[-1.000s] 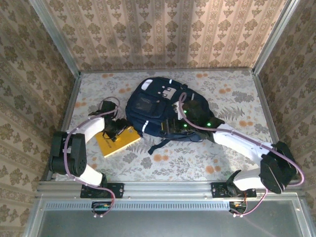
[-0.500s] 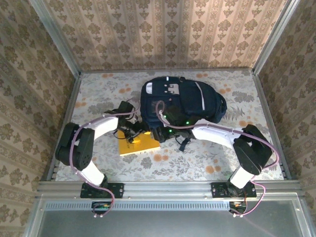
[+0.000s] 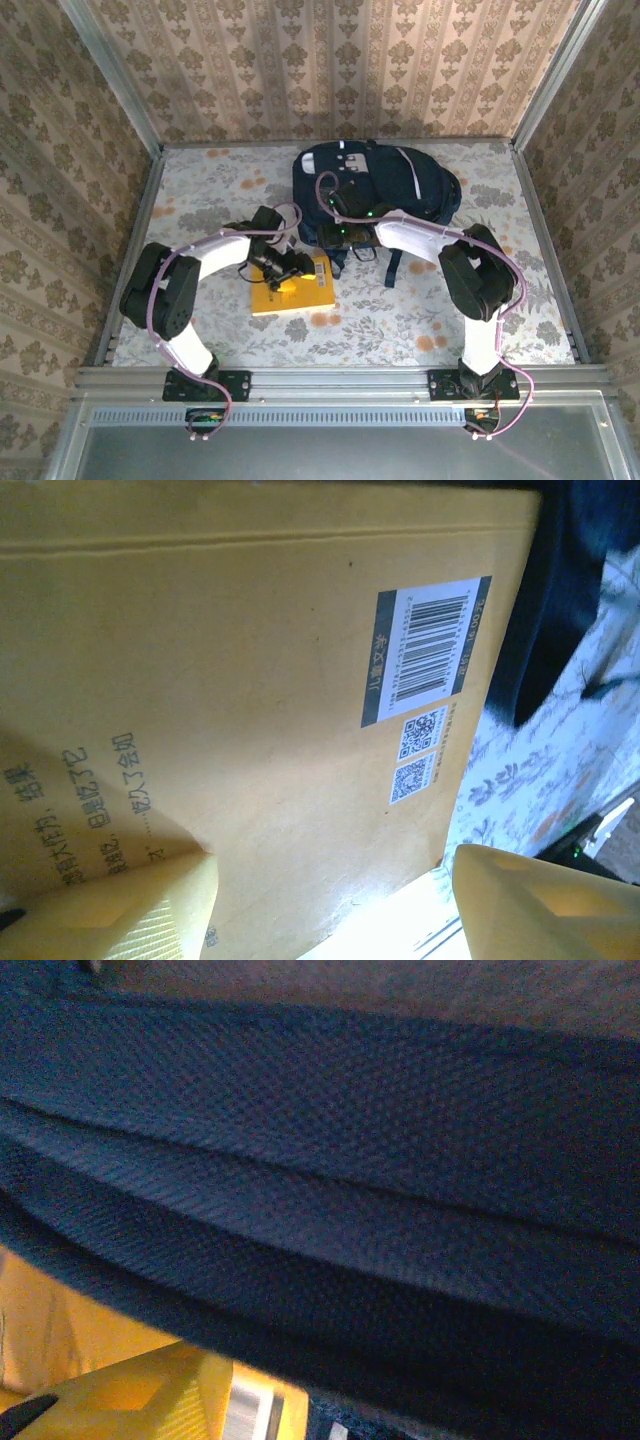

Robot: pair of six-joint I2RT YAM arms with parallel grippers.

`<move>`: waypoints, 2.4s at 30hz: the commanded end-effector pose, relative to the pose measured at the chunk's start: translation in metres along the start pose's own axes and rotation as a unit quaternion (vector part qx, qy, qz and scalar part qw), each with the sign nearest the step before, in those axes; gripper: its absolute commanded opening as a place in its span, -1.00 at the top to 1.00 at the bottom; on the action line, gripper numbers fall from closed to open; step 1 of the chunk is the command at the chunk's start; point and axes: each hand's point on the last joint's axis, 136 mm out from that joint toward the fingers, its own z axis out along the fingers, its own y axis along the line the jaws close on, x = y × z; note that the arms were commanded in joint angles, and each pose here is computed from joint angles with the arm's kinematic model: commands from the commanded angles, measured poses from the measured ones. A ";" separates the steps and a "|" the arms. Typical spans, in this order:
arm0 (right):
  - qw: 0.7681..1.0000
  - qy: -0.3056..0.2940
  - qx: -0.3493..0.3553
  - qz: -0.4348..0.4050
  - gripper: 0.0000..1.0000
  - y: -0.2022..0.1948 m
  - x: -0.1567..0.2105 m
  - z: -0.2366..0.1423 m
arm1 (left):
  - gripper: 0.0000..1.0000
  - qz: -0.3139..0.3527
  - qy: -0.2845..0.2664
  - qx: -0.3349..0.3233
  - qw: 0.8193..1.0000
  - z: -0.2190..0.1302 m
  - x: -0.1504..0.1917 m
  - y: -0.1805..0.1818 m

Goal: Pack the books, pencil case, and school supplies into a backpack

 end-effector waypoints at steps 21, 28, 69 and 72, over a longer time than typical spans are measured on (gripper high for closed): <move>0.988 0.055 -0.142 0.024 -0.20 0.021 0.079 -0.072 | -0.53 0.067 -0.033 -0.013 0.997 -0.060 0.032 -0.014; 0.987 0.073 -0.142 -0.034 -0.21 0.039 0.076 -0.049 | -0.52 0.023 -0.039 0.007 0.999 -0.069 0.051 0.010; 0.971 0.178 -0.145 -0.064 -0.32 0.050 0.138 -0.017 | -0.54 0.036 -0.044 -0.078 0.995 -0.012 -0.001 0.015; 0.986 0.137 -0.074 -0.067 -0.34 0.029 0.120 -0.020 | -0.54 0.037 -0.039 -0.080 0.995 -0.011 0.003 0.019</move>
